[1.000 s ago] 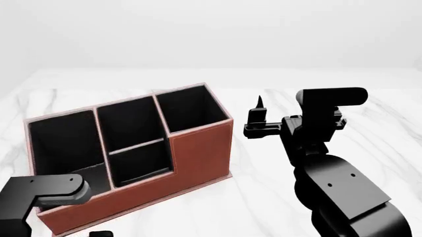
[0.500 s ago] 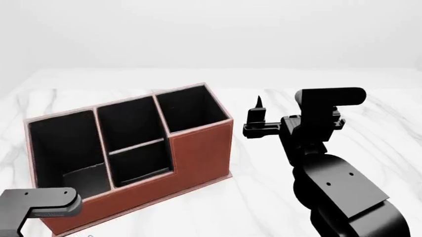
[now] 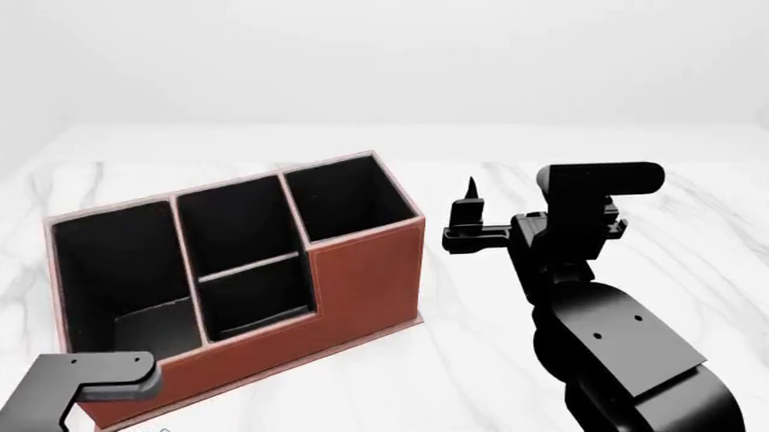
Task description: Pick up the book and place it in the front compartment of the caddy.
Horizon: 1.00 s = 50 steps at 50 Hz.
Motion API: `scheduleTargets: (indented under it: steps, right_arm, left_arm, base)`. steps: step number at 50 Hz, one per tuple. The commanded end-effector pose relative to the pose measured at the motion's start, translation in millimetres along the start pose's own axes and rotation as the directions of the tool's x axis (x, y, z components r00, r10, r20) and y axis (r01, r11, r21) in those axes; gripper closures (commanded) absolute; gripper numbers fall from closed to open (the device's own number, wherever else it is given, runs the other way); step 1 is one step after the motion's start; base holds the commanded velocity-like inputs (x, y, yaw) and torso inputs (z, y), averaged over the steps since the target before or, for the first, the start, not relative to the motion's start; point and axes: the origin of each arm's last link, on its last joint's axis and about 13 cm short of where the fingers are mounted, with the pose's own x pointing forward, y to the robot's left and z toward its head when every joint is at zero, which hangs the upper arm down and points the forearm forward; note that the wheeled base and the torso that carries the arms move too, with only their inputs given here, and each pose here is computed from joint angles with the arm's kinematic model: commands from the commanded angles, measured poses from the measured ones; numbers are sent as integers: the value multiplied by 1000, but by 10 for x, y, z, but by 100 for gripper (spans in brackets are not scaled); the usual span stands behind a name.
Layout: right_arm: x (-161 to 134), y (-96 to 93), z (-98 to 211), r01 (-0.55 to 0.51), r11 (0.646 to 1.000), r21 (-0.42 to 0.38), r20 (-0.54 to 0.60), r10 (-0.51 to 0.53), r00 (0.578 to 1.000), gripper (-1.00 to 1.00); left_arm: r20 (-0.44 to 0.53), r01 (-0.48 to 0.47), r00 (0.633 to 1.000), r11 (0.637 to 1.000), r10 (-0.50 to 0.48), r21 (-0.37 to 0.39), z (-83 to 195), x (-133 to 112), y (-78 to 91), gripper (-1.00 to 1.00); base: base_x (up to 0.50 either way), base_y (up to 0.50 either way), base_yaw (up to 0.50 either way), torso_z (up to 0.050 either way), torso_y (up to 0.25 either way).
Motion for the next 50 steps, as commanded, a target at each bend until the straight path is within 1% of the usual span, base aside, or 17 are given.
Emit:
scheduleTargets:
  steps: [1, 15, 20, 31, 42, 43, 50]
  right_arm:
    - [6, -3, -4, 3, 1000, 1, -2, -3, 1000, -100]
    - [6, -1, -9, -1, 1000, 5, -3, 1, 1000, -100]
    - [13, -6, -10, 3, 1000, 5, -3, -3, 1000, -100]
    - [23, -10, -18, 6, 1000, 10, -6, -6, 1000, -100]
    - [40, -17, -48, 10, 1000, 12, -12, -10, 1000, -100]
    - [40, -18, -52, 9, 1000, 12, -13, -9, 1000, -100]
    - [42, -16, -52, 9, 1000, 12, -14, -9, 1000, -100]
  left_arm:
    - [-26, 21, 999, 1000, -21, -5, -29, 153, 23, -100]
    - [-59, 38, 998, 999, -39, -14, -73, 292, 36, -100]
    - [-71, 35, 997, 999, -36, -24, -107, 294, 51, -100]
    - [-132, 27, 991, 999, -33, -46, -177, 358, 75, -100]
    - [-150, 7, 989, 999, -14, -48, -192, 369, 97, -100]
    - [-133, -8, 991, 999, 2, -46, -172, 360, 101, 100]
    - [-135, -8, 991, 999, 2, -42, -168, 336, 102, 100]
  base:
    - [0, 0, 0, 0, 0]
    - [0, 0, 0, 0, 0]
    - [0, 0, 0, 0, 0]
    - [0, 0, 0, 0, 0]
    - [0, 0, 0, 0, 0]
    - [0, 0, 0, 0, 0]
    - [0, 0, 0, 0, 0]
